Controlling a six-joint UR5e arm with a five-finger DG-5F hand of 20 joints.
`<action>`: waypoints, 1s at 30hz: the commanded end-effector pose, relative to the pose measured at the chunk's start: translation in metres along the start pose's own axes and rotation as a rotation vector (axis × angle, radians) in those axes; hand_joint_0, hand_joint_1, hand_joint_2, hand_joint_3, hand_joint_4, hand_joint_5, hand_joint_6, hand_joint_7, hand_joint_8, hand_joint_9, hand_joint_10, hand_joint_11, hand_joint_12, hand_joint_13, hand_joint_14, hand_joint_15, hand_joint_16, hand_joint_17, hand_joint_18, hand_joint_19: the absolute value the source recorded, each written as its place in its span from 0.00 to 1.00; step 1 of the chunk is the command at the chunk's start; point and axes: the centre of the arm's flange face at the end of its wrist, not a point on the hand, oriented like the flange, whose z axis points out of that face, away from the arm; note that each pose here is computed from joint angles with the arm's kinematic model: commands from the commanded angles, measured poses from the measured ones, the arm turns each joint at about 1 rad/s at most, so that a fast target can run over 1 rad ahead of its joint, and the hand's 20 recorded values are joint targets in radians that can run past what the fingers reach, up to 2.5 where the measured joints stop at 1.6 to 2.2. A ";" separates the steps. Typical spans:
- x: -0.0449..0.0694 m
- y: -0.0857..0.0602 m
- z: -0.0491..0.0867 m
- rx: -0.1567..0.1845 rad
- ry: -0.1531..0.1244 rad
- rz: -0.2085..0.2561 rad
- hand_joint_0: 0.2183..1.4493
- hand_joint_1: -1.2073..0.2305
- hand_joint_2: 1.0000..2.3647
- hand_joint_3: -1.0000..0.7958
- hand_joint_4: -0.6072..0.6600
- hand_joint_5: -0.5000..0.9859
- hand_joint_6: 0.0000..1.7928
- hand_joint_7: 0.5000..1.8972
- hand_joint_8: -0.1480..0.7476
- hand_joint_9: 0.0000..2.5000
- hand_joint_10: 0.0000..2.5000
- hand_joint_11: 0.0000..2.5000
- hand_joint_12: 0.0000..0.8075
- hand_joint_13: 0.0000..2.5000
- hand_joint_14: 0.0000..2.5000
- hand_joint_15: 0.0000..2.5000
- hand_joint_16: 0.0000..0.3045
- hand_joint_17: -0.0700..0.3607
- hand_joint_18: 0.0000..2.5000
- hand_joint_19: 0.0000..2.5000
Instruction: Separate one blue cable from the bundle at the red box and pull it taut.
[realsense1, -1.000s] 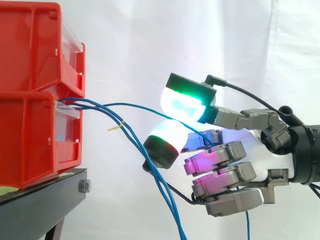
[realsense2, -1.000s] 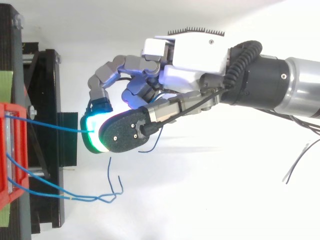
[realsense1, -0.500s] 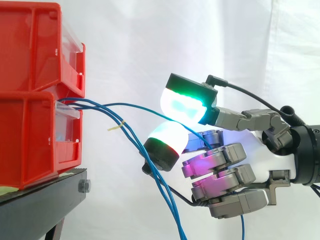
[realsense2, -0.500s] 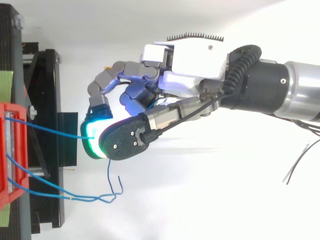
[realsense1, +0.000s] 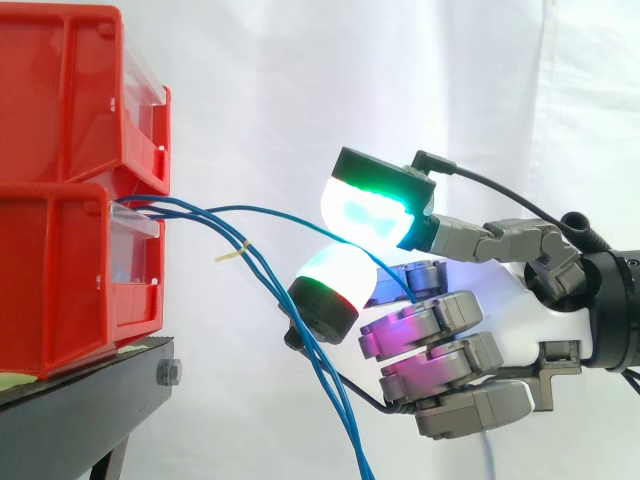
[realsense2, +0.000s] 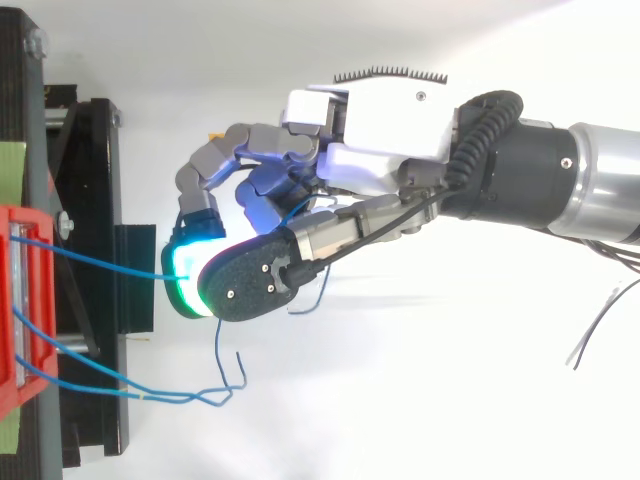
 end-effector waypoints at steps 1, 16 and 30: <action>0.000 0.000 0.000 0.000 0.001 0.000 0.43 0.32 0.01 0.38 0.45 0.20 0.52 0.41 0.50 0.24 1.00 0.63 0.51 0.31 1.00 0.60 0.14 0.38 0.52 0.69; 0.000 0.000 0.000 0.001 0.000 0.000 0.42 0.33 0.01 0.38 0.44 0.20 0.53 0.41 0.54 0.15 1.00 0.68 0.54 0.25 1.00 0.61 0.15 0.41 0.47 0.62; 0.000 0.000 0.000 0.001 -0.003 0.000 0.41 0.32 0.01 0.40 0.41 0.20 0.53 0.41 0.53 0.15 1.00 0.67 0.53 0.25 1.00 0.57 0.15 0.40 0.46 0.60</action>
